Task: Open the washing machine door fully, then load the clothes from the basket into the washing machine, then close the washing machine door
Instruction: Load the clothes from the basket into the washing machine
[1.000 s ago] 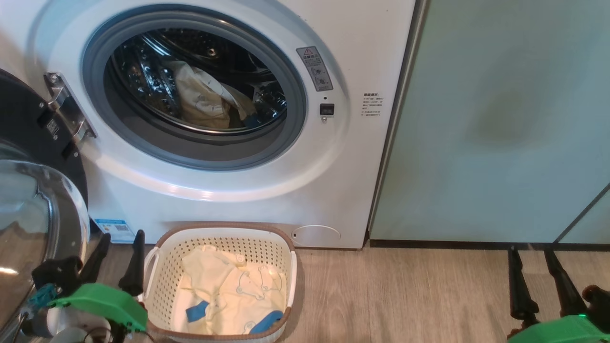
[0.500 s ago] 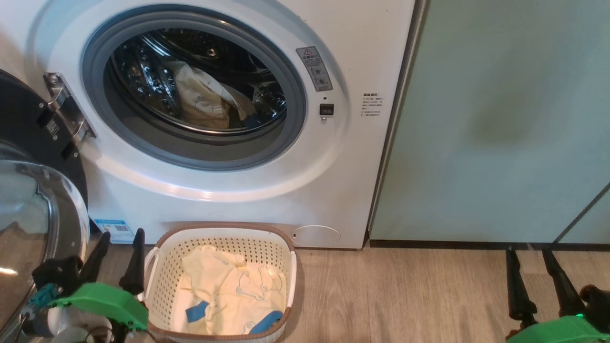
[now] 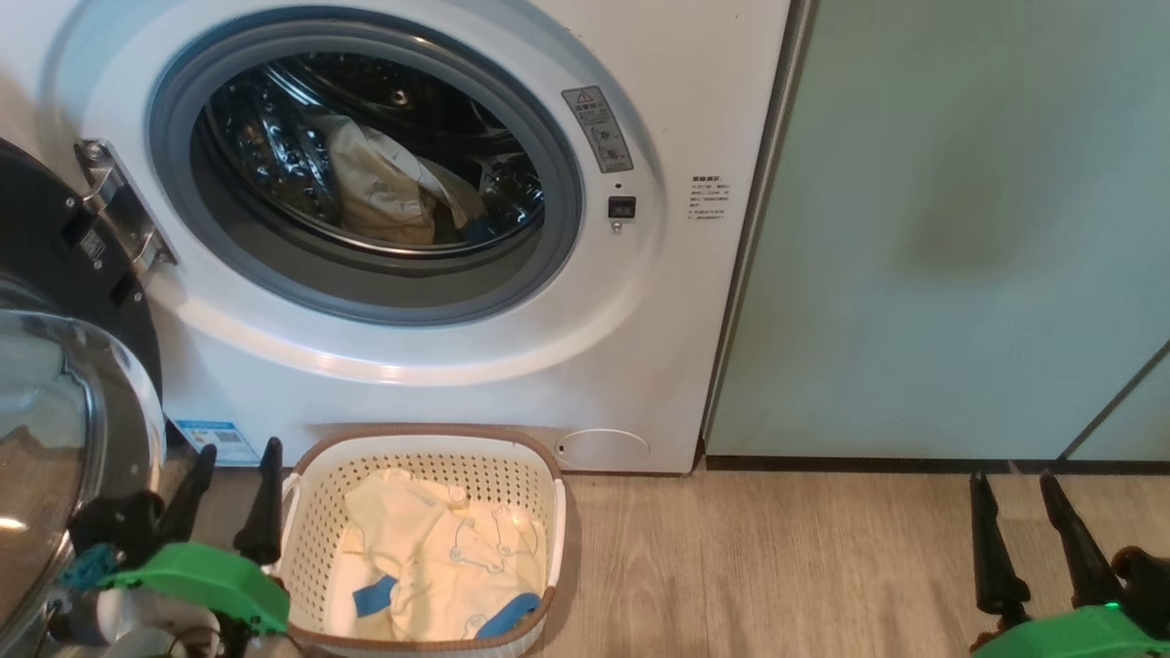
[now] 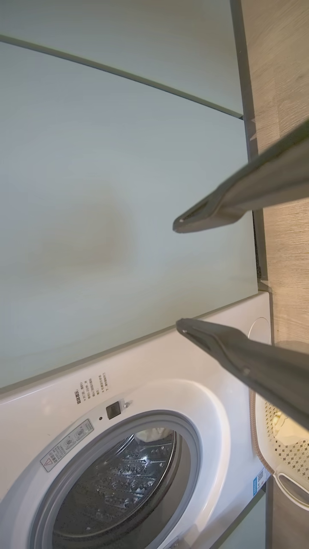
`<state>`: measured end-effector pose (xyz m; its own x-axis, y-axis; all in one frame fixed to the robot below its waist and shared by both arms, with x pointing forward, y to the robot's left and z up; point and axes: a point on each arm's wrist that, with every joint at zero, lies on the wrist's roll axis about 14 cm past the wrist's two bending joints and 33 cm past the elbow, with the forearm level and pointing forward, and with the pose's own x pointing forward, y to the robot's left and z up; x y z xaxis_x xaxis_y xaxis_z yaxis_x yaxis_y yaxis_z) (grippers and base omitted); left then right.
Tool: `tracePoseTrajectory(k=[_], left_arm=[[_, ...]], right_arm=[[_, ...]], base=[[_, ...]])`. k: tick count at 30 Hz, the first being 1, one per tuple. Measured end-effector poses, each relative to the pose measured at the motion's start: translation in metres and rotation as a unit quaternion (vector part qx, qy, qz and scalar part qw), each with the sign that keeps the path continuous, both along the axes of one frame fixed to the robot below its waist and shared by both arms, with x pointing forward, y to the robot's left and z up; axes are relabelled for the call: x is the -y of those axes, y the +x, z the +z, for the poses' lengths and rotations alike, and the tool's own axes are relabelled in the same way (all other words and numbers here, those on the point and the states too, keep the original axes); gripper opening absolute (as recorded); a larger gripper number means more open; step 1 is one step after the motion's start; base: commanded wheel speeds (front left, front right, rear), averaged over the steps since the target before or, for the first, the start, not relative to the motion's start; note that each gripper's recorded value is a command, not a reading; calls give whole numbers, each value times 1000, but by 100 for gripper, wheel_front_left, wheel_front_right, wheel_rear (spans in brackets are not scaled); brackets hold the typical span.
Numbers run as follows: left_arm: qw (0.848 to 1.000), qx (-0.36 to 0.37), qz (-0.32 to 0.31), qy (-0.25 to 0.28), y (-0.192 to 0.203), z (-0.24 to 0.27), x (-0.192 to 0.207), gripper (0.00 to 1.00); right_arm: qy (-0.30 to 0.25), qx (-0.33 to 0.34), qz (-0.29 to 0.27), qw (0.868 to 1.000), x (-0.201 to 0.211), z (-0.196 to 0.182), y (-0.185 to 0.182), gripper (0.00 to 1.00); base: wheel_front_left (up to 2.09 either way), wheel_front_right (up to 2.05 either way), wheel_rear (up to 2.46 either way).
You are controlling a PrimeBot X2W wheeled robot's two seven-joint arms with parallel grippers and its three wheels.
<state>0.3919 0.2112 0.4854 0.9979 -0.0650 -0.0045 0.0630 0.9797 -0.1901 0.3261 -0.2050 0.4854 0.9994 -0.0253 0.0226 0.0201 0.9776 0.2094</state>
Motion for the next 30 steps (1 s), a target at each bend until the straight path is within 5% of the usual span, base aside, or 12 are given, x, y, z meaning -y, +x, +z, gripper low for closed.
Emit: tracePoseTrajectory(k=[18, 30], left_arm=[[986, -147, -73, -26, 30, -98, 70, 100], [934, -342, -97, -43, 50, -206, 103, 100]], right_arm=[[-4, -38, -4, 999, 4, -21, 20, 100], [-17, -75, -22, 997, 20, -46, 52, 100]], base=[[0, 0, 0], [0, 0, 0]])
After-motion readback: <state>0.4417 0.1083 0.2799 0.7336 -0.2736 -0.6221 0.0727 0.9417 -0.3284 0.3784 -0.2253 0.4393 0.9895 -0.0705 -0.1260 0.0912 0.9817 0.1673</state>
